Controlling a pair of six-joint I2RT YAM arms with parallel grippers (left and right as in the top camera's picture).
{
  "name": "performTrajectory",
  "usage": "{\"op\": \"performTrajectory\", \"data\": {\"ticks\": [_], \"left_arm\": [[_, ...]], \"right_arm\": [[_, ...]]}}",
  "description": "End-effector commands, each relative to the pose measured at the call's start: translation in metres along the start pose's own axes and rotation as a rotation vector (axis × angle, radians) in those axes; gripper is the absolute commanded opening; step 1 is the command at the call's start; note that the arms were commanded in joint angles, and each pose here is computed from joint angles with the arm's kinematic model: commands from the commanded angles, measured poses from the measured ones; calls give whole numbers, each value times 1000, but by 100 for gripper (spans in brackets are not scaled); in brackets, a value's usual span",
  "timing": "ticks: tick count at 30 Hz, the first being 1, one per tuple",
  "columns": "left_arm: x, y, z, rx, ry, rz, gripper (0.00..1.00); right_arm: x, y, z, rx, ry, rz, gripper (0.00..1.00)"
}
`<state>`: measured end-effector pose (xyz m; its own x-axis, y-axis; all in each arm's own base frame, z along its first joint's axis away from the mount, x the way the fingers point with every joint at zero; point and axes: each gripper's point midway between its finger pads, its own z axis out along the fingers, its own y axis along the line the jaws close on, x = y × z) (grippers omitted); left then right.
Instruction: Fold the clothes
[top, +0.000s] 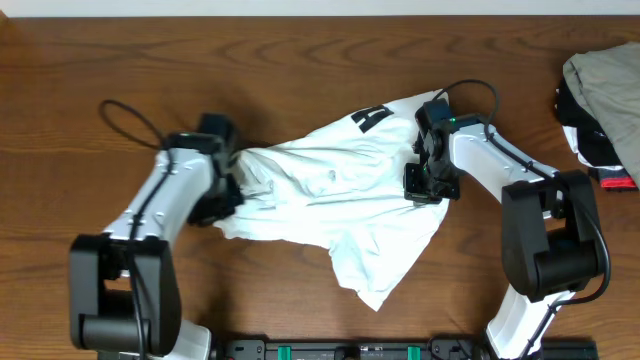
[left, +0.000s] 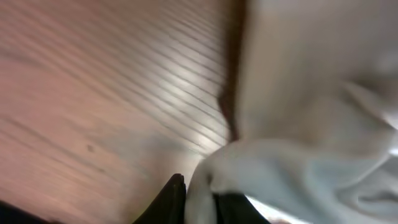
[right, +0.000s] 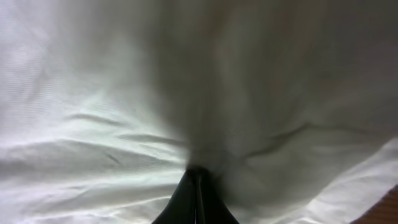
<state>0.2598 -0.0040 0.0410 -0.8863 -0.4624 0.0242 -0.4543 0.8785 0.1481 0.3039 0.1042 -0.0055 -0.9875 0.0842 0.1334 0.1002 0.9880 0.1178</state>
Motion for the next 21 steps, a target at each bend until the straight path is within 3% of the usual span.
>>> {"op": "performTrajectory", "data": {"ticks": [1,11,17,21], "left_arm": [[-19,28,-6,-19,-25,-77,20],[-27,65,-1,-16,13,-207,20],[-19,42,-3,102,62,-120,21],[-19,17,-10,210,47,-16,35]], "right_arm": [[5,-23,9,83,17,41,2],[6,-24,9,84,20,44,1],[5,-23,9,82,17,43,2],[5,-23,9,81,14,42,17]]}}
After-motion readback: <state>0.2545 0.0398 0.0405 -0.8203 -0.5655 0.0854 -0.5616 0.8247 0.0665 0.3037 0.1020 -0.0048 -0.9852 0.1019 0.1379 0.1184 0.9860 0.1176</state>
